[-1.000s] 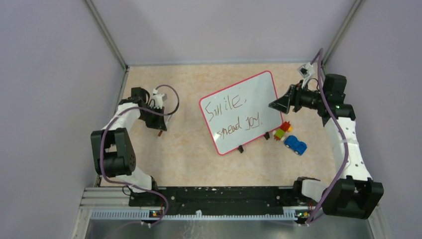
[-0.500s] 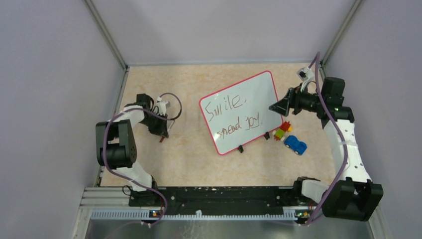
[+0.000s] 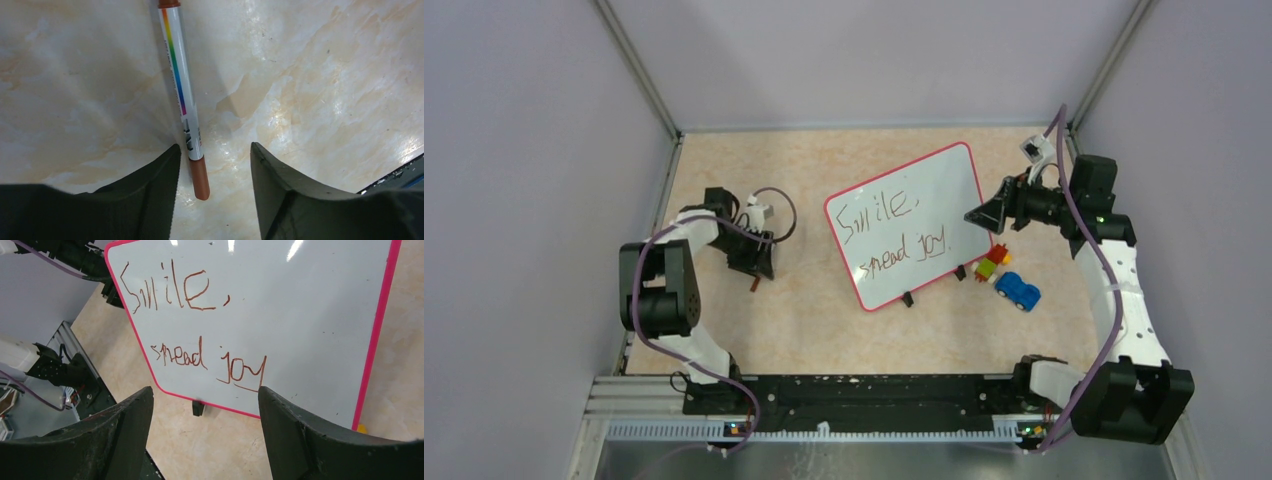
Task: Write a sentence on the whiteboard
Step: Put down the whiteboard marker at the center of the board, then reset both arms
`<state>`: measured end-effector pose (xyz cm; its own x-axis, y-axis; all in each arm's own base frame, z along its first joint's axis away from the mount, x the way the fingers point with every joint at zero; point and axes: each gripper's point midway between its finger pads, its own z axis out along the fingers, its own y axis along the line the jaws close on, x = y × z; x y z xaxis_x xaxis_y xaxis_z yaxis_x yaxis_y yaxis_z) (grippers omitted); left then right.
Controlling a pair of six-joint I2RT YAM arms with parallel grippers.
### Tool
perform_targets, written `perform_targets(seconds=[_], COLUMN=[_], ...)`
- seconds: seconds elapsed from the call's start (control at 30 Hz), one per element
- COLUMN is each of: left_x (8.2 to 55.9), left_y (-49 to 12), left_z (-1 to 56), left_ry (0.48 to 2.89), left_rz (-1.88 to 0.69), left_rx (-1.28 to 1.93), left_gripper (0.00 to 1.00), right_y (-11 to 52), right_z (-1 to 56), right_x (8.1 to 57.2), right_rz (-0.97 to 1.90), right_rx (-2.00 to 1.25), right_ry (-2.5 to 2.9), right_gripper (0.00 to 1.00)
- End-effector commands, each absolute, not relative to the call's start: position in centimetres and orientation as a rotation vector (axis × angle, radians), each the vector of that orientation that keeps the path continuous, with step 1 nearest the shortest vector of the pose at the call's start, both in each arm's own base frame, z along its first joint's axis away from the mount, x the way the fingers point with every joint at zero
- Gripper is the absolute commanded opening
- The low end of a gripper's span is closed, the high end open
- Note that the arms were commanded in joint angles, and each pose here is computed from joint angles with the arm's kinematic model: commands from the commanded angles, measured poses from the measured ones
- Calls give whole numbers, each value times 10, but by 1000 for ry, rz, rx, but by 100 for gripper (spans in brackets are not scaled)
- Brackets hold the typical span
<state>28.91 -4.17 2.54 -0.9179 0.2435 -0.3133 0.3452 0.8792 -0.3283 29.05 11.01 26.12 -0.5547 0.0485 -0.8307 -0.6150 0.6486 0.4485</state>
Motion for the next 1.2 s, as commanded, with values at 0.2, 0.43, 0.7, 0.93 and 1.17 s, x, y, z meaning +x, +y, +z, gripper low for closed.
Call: perform_targets(seconds=[0.2,0.43,0.7,0.93,1.17], left_x=[335,379,405,397,388], left_y=[-44,-47,-2,16,16], left_z=[120,216,277,240,217], left_ry=[2549,2328,2166,2212,2234], left_rz=[-498,-472,-365,-345,-364], left_rx=[578,537,366,272,221], left_gripper=[99,99,99,99,99], right_y=[103,85,21,-14,-17], right_z=[274,283,279,249,223], right_x=[294,311,332,337,335], right_rz=[880,741,610,500,514], right_rx=[-495,-497,-379,-319,-285], right_ry=[1962,1977,2013,2087,2127], right_gripper=[74,74,74,74,74])
